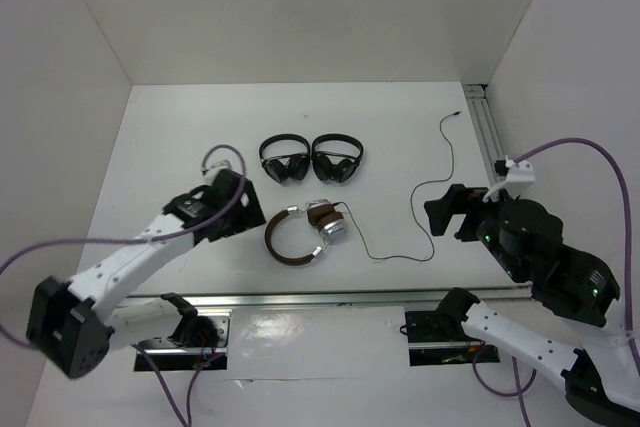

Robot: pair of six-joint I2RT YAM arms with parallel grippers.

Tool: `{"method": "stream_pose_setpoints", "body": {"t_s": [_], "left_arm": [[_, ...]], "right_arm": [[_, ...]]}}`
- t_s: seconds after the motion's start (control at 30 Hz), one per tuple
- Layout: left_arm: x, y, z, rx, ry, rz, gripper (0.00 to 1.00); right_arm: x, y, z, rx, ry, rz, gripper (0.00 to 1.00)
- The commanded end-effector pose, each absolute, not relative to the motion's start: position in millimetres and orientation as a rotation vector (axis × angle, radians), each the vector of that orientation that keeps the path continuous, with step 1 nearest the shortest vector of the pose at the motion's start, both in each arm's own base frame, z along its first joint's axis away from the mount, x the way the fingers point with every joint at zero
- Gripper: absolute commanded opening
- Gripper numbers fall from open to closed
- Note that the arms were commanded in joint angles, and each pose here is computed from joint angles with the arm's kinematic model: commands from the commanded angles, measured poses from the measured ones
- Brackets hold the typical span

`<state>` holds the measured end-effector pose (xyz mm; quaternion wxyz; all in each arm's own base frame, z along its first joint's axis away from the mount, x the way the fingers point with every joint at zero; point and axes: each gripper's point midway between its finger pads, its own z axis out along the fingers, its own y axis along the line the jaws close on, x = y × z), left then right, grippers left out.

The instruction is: Wrap the headphones

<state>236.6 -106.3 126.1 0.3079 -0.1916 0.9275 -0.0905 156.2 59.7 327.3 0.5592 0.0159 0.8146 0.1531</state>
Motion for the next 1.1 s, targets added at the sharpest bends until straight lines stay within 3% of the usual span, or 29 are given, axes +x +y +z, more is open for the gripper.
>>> {"method": "stream_pose_setpoints", "body": {"t_s": [0.0, 0.33, 0.6, 0.73, 0.77, 0.83, 0.87, 1.07], "left_arm": [[236.5, -151.7, 98.2, -0.579, 2.473, -0.182, 1.0], [217.9, -188.0, 30.6, -0.682, 2.582, -0.045, 1.0], [209.1, -169.3, 2.7, -0.758, 2.593, 0.086, 0.81], [200.4, -166.5, -7.9, -0.758, 2.626, 0.097, 0.52], [197.3, -170.6, -7.4, -0.75, 2.636, 0.067, 0.34], [194.1, -169.5, -6.6, -0.74, 2.645, 0.058, 0.21], [192.3, -175.6, -4.2, -0.706, 2.658, 0.026, 0.0], [182.6, -170.7, 58.0, -0.577, 2.584, 0.023, 0.0]], "right_arm": [[175.6, 77.1, 328.3, 0.016, 1.916, 0.348, 1.0], [175.3, 87.8, 326.2, -0.047, 1.925, 0.379, 1.0], [174.6, 91.3, 327.6, -0.066, 1.921, 0.396, 1.0], [172.2, 91.1, 329.3, -0.069, 1.914, 0.41, 1.0], [173.1, 91.5, 331.1, -0.075, 1.905, 0.41, 1.0], [173.1, 91.5, 331.1, -0.075, 1.905, 0.41, 1.0], [173.9, 92.3, 333.1, -0.072, 1.897, 0.415, 1.0], [161.9, 122.8, 336.7, -0.207, 1.838, 0.603, 1.0]]}}
